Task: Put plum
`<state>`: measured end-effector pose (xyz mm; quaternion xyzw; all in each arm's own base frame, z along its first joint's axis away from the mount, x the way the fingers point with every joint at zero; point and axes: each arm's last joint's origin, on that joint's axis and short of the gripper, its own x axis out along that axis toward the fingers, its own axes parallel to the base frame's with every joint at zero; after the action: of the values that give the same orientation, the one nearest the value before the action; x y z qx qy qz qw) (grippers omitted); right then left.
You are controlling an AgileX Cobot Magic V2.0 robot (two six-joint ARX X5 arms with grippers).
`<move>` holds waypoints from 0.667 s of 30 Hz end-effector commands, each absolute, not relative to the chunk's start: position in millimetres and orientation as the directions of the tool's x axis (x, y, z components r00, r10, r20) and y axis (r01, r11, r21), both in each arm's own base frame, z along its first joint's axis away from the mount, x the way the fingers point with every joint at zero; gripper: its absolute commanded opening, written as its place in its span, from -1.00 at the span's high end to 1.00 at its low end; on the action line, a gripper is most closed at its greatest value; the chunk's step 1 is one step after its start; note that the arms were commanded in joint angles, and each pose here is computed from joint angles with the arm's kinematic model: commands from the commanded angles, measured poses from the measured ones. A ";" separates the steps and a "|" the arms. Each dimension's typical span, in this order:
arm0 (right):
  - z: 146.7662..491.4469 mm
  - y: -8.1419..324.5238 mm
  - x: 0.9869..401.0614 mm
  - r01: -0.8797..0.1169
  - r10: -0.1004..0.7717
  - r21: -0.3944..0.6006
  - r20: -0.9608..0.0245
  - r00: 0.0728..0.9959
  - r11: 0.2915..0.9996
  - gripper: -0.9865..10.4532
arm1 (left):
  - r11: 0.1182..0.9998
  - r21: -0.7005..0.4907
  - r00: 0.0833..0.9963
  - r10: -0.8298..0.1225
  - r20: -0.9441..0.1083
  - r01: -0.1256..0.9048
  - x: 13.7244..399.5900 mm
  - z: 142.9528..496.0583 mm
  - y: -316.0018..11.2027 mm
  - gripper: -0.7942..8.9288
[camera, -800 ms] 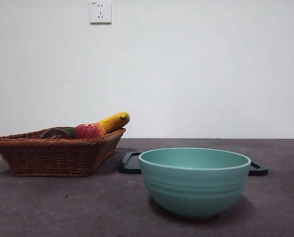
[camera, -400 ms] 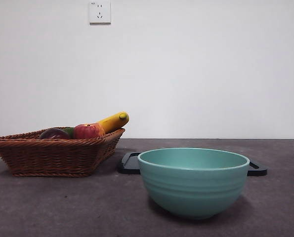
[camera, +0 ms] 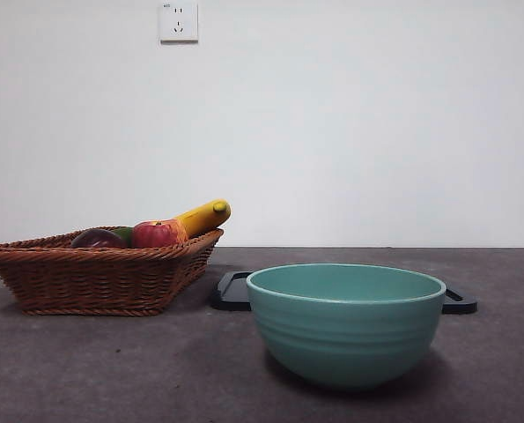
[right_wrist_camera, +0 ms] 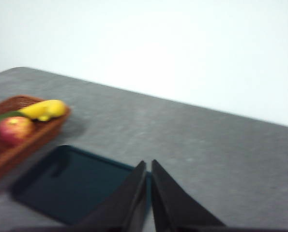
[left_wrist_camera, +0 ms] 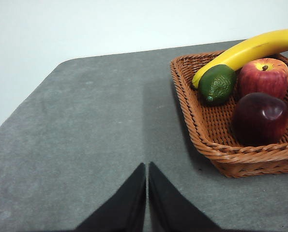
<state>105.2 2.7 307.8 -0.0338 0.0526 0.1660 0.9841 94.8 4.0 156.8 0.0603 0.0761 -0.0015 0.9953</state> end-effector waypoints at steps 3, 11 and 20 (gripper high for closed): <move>274.2 -3.6 99.7 -0.200 0.198 -0.124 -0.027 0.980 0.972 0.81 | 0.994 0.111 0.984 0.011 -0.178 0.009 95.5 149.2 4.3 0.82; 223.6 -5.4 93.8 -0.108 0.115 -0.141 0.043 0.992 0.984 0.81 | 0.994 0.111 0.984 0.011 -0.178 0.009 95.5 149.2 4.3 0.82; 190.5 -4.6 94.0 -0.107 0.118 -0.125 0.080 0.990 0.986 0.81 | 0.994 0.111 0.984 0.011 -0.178 0.009 95.5 149.2 4.3 0.82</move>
<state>94.0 -4.8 191.3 -0.0678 -0.0396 0.0565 0.9953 94.8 4.0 156.8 0.0603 0.0761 -0.0015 0.9953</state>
